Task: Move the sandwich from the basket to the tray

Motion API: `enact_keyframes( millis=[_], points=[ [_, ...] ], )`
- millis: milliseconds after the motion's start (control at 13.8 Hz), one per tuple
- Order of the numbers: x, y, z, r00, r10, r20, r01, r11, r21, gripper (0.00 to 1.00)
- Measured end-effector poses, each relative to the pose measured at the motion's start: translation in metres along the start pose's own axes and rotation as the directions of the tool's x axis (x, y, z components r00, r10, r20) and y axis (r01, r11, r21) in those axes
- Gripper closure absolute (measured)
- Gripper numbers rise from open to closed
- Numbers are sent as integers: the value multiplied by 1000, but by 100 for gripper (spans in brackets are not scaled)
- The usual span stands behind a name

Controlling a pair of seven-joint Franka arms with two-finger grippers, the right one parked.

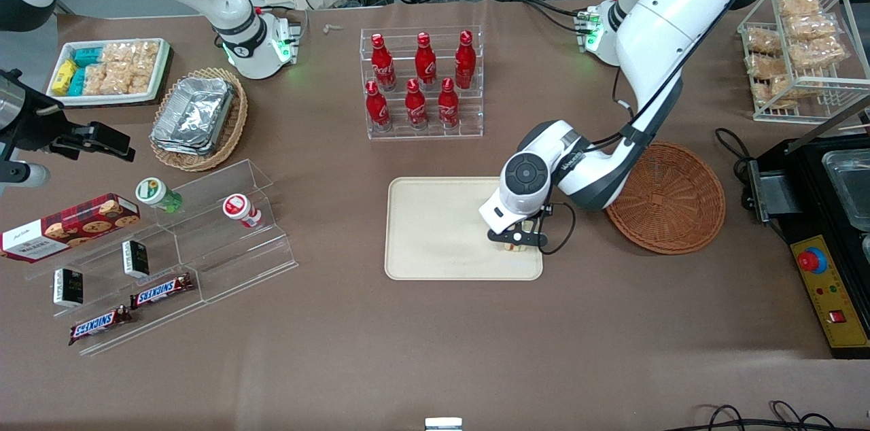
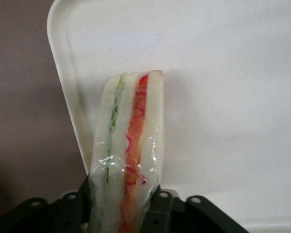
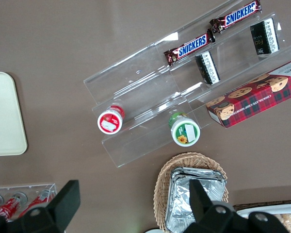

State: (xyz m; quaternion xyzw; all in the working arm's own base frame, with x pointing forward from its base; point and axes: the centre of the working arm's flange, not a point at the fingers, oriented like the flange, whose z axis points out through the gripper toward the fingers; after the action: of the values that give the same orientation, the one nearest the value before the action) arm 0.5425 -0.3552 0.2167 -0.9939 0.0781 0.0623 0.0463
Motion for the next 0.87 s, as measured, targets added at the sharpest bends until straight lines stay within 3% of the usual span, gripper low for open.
enact_keyframes(
  millis=[362, 580, 870],
  points=[
    [6, -1, -9, 1000, -17, -19, 17, 1000, -6, 0],
    [13, -3, -26, 998, -33, -50, 32, 999, -16, 0],
    [18, -16, -105, 987, -76, -139, 73, 997, -30, 0]
  ],
)
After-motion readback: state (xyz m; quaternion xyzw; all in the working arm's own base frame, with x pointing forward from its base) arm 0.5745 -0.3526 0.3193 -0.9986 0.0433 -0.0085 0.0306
